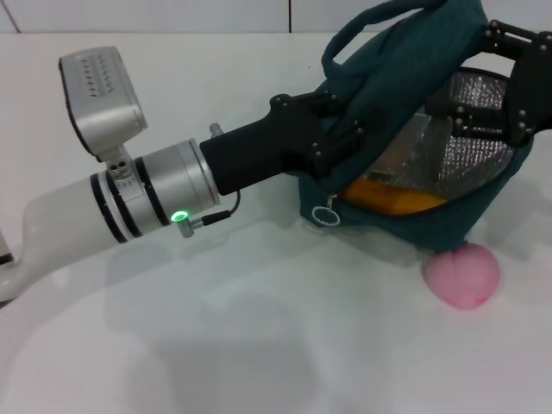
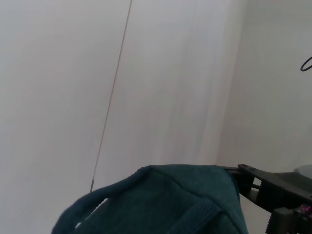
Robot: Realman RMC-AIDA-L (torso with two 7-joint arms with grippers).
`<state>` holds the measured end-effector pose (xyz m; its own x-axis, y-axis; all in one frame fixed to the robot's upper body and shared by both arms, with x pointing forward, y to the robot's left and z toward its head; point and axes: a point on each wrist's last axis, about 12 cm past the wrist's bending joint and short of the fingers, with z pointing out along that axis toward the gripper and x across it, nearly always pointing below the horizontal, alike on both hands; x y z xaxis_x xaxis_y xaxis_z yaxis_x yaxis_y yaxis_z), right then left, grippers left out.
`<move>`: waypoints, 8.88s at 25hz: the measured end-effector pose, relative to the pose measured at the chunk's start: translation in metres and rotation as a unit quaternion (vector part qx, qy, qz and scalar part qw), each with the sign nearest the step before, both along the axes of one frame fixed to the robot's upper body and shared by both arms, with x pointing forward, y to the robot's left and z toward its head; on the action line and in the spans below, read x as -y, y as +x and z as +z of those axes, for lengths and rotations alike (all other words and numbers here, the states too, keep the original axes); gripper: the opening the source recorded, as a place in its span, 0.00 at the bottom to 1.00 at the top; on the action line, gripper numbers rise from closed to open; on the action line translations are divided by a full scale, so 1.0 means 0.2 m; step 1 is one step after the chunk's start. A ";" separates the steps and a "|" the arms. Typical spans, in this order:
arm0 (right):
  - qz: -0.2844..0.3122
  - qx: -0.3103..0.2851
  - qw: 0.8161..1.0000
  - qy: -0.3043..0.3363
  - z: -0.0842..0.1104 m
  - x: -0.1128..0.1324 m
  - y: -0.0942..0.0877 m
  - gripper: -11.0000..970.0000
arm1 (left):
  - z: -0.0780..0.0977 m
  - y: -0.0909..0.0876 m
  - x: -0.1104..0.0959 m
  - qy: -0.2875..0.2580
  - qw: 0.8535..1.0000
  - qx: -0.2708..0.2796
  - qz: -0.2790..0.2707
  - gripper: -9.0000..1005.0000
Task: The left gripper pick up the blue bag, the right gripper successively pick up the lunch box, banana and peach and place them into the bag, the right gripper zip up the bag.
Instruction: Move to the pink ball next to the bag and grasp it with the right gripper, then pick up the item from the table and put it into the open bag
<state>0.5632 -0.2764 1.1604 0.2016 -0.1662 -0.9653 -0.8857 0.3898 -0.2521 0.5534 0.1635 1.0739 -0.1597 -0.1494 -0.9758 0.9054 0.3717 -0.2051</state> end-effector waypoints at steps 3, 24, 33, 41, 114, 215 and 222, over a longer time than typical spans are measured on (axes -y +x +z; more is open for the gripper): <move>0.000 -0.001 1.000 0.001 0.00 0.00 0.00 0.82 | 0.00 0.00 0.01 0.000 1.000 0.006 0.010 0.47; 0.013 -0.075 0.997 0.002 0.02 0.10 0.00 0.82 | -0.01 -0.07 -0.15 -0.059 0.995 0.033 0.080 0.05; 0.021 -0.076 0.996 0.042 0.07 0.19 -0.05 0.82 | -0.04 -0.07 -0.30 -0.080 0.988 -0.020 0.132 0.05; 0.021 -0.140 0.990 0.012 -0.01 0.22 -0.05 0.82 | -0.05 -0.11 -0.43 -0.110 0.977 -0.023 0.183 0.05; -0.044 -0.172 0.983 -0.036 -0.02 -0.18 0.32 0.30 | -0.07 -0.37 -0.34 -0.039 0.995 0.092 -0.014 0.07; -0.022 -0.190 0.975 -0.113 -0.57 0.18 -0.28 0.56 | -0.15 -0.35 -0.34 0.010 0.992 0.107 0.069 0.11; -0.037 -0.187 0.977 -0.098 -0.54 0.19 -0.25 0.53 | -0.15 -0.36 -0.34 0.009 0.992 0.107 0.069 0.12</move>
<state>0.5131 -0.3140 1.0523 -0.1797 -0.3552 -0.9174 -0.9009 0.4339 0.0085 0.4817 0.2324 1.0429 0.0719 -0.1374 -0.9879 0.8680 0.4966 -0.0059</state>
